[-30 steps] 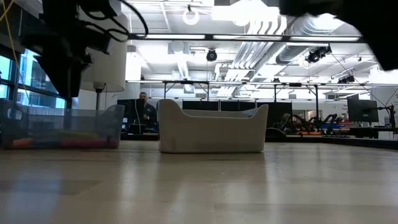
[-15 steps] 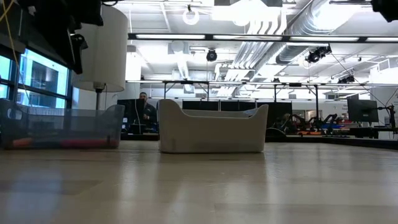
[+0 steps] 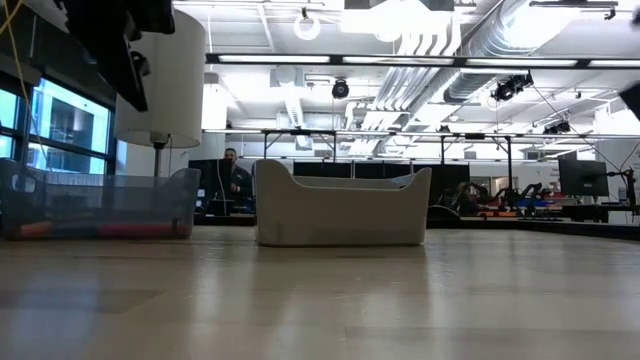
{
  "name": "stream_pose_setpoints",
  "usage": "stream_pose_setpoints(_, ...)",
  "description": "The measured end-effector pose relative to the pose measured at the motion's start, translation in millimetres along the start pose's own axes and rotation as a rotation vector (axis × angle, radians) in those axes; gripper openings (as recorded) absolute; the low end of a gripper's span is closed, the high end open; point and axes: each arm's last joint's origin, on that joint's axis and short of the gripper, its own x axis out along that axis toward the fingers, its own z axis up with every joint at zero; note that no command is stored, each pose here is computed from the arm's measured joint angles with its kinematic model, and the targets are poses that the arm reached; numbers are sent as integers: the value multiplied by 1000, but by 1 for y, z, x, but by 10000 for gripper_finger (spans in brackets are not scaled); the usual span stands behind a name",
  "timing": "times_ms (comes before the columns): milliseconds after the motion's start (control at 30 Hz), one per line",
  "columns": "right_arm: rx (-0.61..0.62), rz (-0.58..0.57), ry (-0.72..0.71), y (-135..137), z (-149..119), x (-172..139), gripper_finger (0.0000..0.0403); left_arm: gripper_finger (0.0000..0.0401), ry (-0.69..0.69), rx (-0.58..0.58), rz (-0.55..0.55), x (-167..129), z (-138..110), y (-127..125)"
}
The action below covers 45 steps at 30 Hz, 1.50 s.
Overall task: Pick & Place Markers
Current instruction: Put the violet pen into the black bin
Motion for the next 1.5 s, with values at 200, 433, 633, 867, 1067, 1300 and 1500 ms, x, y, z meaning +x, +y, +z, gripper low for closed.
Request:
stream_pose_setpoints(200, -77, 9, 47, -11, -5, 21, 71, 246, -1, -79, 0, 1, 0, 0)
stream_pose_setpoints(433, -129, 98, 103, -12, -7, 33, 111, 246, -4, -178, 5, 1, 1, 0)
stream_pose_setpoints(633, -175, 88, 89, -12, -8, 32, 138, 246, -16, -243, 22, 1, 1, 0)
stream_pose_setpoints(867, 61, 139, 140, -7, -16, 19, 139, 246, -43, -268, 8, 1, 4, -1)
stream_pose_setpoints(1067, 277, 176, 151, -3, -34, 6, 140, 246, -66, -268, -2, 0, 6, -1)
stream_pose_setpoints(1300, -109, 198, 23, 13, -67, 9, 139, 246, -66, -240, -1, 0, 6, -1)
stream_pose_setpoints(1500, -377, 146, -98, 16, -84, 11, 139, 246, -65, -244, -1, 0, 6, -1)
